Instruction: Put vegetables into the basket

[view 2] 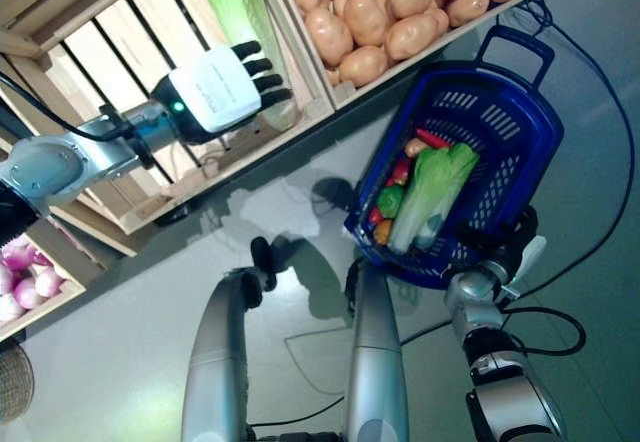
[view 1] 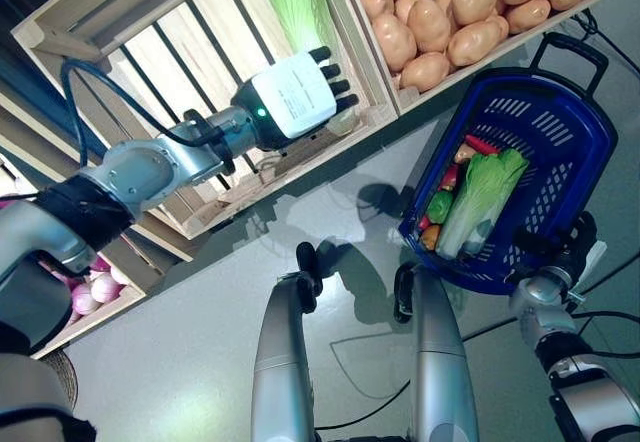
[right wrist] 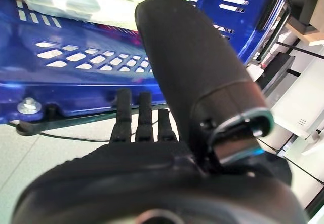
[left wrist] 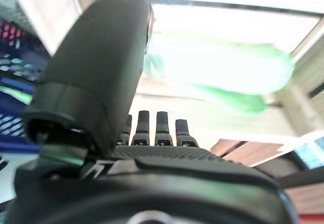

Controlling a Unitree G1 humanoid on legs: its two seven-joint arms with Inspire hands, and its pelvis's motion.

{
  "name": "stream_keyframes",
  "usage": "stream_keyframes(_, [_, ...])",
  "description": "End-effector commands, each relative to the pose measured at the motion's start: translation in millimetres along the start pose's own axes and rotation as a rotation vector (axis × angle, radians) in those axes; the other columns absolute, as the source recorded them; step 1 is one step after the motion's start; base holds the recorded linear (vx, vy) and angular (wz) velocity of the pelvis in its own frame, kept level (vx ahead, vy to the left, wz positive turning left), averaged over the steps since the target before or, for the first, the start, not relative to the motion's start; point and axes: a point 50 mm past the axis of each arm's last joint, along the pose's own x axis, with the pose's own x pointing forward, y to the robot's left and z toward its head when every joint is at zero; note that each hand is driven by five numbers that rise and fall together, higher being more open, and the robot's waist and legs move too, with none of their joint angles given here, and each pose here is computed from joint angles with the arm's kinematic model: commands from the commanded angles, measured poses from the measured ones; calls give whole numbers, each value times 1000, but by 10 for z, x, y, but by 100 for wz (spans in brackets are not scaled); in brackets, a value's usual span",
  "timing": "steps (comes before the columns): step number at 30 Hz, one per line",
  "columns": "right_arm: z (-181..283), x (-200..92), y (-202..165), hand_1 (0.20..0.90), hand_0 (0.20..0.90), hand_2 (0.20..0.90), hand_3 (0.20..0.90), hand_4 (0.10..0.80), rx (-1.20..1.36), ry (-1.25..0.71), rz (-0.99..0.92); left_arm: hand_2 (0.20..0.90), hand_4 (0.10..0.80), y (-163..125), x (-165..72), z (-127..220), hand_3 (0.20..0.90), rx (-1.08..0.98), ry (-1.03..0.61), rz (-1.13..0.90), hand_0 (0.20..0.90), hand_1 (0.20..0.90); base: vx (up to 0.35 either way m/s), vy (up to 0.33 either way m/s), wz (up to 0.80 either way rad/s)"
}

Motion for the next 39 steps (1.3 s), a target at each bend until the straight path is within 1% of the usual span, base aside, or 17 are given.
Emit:
stream_keyframes(1, [242, 197, -293, 900, 900, 900, 900, 800, 92, -87, -109, 900, 800, 488, -38, -522, 900, 80, 211, 279, 900, 900, 0, 0, 0])
stream_keyframes(3, [243, 173, -285, 900, 900, 900, 900, 800, 89, -94, -108, 900, 800, 458, -182, -605, 900, 73, 281, 350, 900, 900, 0, 0, 0])
stream_keyframes(7, [192, 132, -303, 900, 900, 900, 900, 800, 96, -81, -124, 900, 800, 341, -344, -545, 900, 85, 276, 364, 900, 900, 0, 0, 0])
stream_keyframes(10, [220, 127, -293, 900, 900, 900, 900, 800, 91, -87, -118, 900, 800, 268, -407, -498, 900, 95, 278, 354, 900, 900, 2, 17, 2])
stream_keyframes(15, [296, 131, -246, 900, 900, 900, 900, 800, 92, -107, -102, 900, 800, 268, -371, -481, 900, 123, 253, 348, 900, 900, -11, 24, 3])
stream_keyframes(19, [355, 161, -230, 900, 900, 900, 900, 800, 92, -117, -94, 900, 800, 195, -315, -480, 900, 127, 226, 265, 900, 900, 0, 8, 0])
stream_keyframes(23, [353, 171, -240, 900, 900, 900, 900, 800, 95, -112, -91, 900, 800, 175, -286, -489, 900, 118, 222, 242, 900, 900, 8, 15, -3])
stream_keyframes(27, [347, 166, -236, 900, 900, 900, 900, 800, 89, -110, -88, 900, 800, 165, -276, -482, 900, 123, 207, 239, 900, 900, 0, 0, 0])
stream_keyframes(31, [346, 163, -215, 900, 900, 900, 900, 800, 104, -94, -78, 900, 800, 176, -243, -472, 900, 175, 197, 277, 900, 900, 0, 0, 0])
stream_keyframes(39, [315, 138, -173, 900, 900, 900, 900, 800, 149, -68, -64, 900, 800, 239, -97, -477, 900, 230, 171, 262, 900, 900, 10, 2, -3])
